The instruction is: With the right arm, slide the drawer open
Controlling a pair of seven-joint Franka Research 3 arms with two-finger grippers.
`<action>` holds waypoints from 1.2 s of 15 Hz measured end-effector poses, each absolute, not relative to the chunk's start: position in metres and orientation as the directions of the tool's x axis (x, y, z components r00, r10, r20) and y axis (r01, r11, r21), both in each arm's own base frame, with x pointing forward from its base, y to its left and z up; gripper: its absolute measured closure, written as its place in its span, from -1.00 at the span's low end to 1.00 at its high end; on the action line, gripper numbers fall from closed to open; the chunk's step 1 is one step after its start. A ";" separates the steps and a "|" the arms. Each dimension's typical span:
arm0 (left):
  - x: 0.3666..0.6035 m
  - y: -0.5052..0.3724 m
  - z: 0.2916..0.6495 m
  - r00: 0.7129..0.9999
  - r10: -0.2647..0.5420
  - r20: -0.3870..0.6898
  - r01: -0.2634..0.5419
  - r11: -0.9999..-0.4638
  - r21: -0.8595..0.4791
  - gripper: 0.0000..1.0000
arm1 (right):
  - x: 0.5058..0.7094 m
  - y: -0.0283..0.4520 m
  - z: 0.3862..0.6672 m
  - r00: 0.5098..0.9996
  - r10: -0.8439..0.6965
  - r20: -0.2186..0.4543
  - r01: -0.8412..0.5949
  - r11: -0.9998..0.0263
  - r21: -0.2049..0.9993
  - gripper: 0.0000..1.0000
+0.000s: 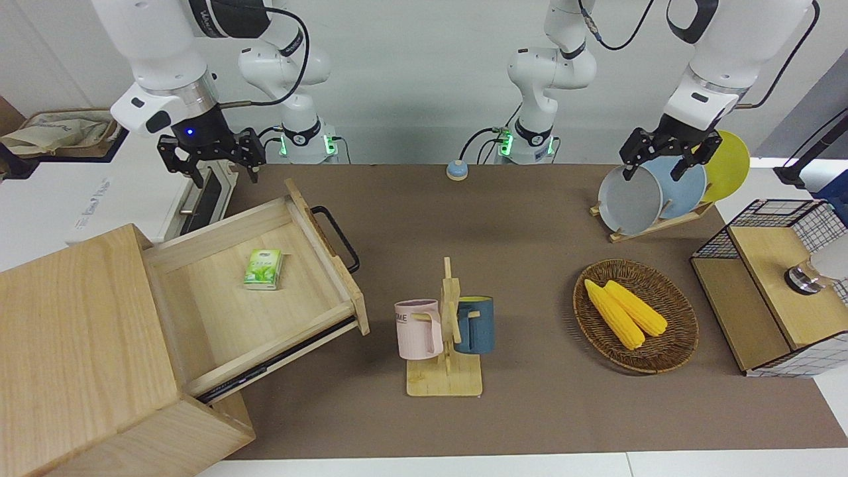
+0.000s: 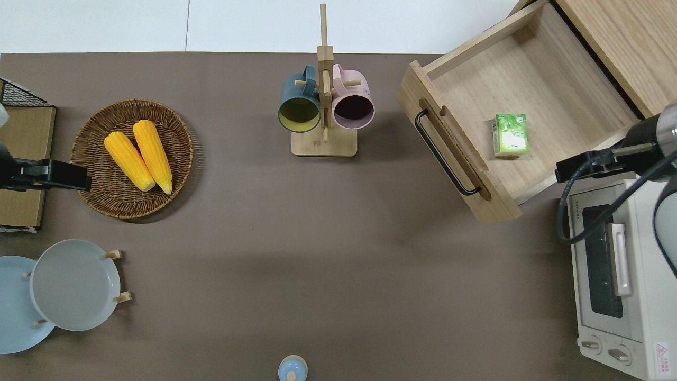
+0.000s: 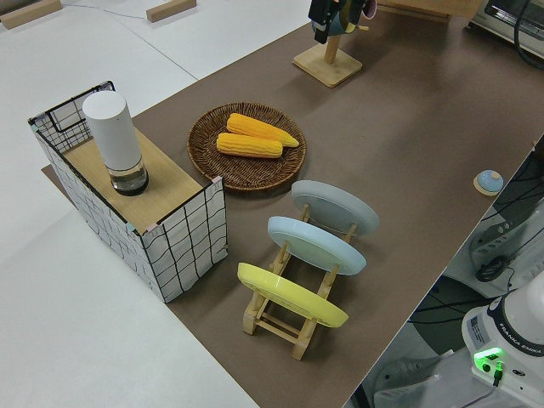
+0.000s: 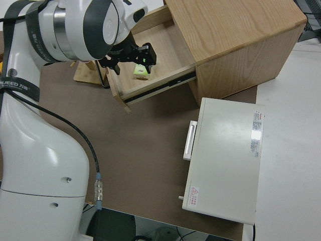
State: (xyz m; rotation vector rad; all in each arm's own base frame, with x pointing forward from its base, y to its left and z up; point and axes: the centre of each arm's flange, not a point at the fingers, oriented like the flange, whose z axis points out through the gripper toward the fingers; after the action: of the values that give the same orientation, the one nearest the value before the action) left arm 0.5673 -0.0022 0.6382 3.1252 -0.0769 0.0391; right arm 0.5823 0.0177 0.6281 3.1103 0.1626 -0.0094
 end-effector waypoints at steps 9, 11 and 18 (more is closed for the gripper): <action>0.567 -0.002 0.638 0.998 -0.049 0.025 -0.049 -0.999 0.015 -0.99 | 0.585 -0.017 0.606 0.999 0.047 -0.017 0.048 -0.996 0.081 -0.97; 0.567 -0.002 0.638 0.998 -0.049 0.025 -0.049 -0.999 0.015 -0.99 | 0.586 -0.018 0.607 0.999 0.044 -0.009 0.044 -0.996 0.080 -0.97; 0.567 -0.002 0.638 0.998 -0.049 0.025 -0.049 -0.999 0.015 -1.00 | 0.586 -0.013 0.607 0.999 0.048 -0.002 0.048 -0.999 -0.007 -0.97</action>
State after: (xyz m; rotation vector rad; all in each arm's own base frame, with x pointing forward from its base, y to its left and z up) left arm 0.5673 -0.0022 0.6382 3.1252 -0.0769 0.0391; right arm 0.5860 -0.0129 0.6068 3.1475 0.0760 -0.0042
